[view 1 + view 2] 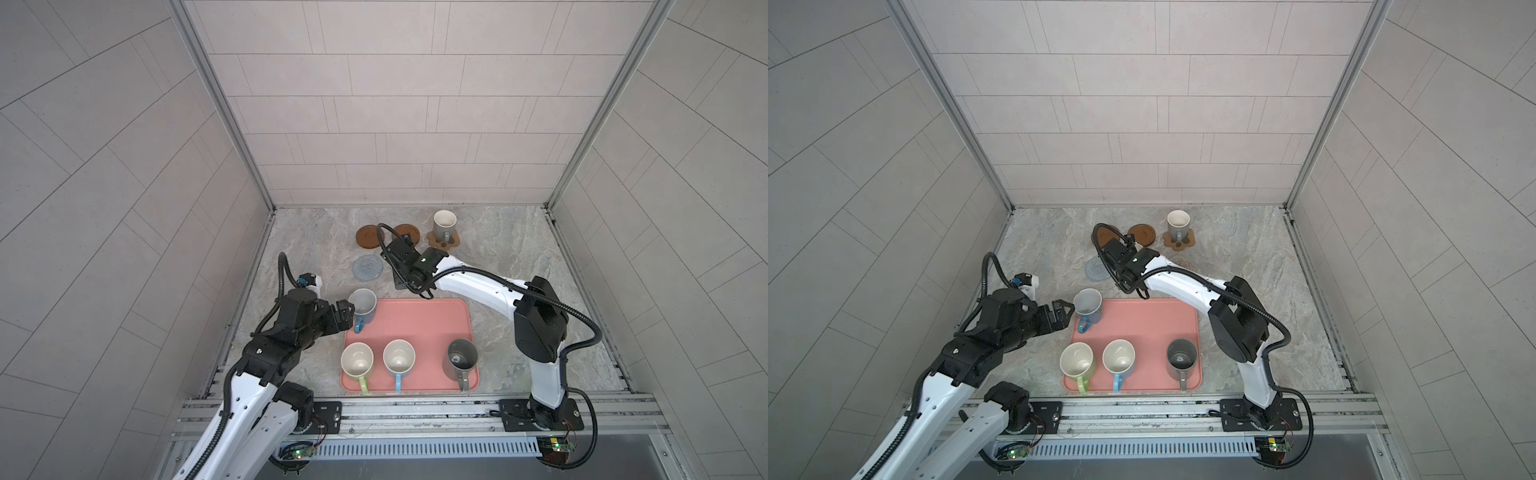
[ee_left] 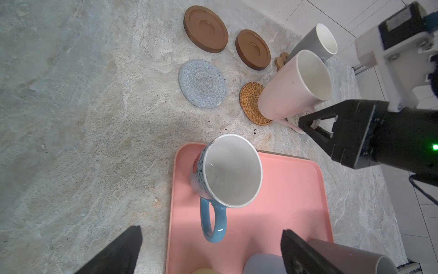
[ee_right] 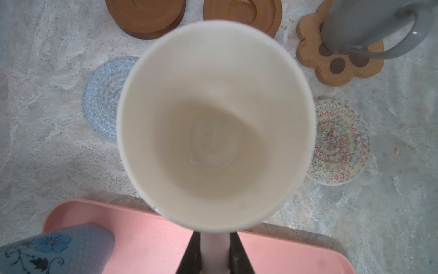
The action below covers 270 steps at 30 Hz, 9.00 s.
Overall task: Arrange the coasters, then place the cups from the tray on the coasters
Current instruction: 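Carry the white mug with right gripper toward the brown wooden coaster, then lower the white mug onto the brown wooden coaster beside the cork paw coaster, then open right gripper and raise it off the white mug, then raise right gripper from the coasters while left gripper lowers onto blue floral mug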
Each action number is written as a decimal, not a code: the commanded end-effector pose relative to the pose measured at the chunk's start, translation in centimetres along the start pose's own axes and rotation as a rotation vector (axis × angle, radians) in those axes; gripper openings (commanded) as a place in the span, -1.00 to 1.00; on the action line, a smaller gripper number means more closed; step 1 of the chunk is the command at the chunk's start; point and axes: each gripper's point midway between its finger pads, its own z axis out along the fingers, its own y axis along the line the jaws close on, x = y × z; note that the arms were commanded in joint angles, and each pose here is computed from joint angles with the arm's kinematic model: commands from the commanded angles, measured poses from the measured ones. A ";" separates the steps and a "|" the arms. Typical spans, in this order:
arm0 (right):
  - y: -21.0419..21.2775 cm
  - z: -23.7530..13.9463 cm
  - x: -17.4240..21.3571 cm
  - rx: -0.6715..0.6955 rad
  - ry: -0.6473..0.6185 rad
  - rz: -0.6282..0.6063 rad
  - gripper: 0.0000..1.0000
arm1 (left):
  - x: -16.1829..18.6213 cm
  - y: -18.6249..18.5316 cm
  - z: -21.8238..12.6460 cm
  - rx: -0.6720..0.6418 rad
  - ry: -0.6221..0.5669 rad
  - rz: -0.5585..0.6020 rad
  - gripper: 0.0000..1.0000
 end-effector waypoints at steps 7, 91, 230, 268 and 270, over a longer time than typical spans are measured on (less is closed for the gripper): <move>-0.5 1.0 -4.3 0.001 -0.052 0.029 -0.83 | 0.6 0.3 -0.1 -0.007 0.015 0.011 0.98; -3.8 9.2 -14.5 0.004 -0.101 0.027 -0.85 | 1.3 0.4 0.9 -0.010 0.050 0.017 0.98; -2.6 9.6 -14.3 -0.289 -0.002 0.254 -0.14 | 0.6 -0.7 -0.1 0.039 0.035 -0.007 0.93; -5.7 1.5 -13.3 -0.204 -0.038 0.137 0.08 | 1.9 -0.7 0.6 -0.007 0.130 0.043 0.84; -6.0 0.2 -13.1 -0.220 -0.057 0.142 0.08 | 2.2 -0.9 0.9 -0.012 0.149 0.058 0.83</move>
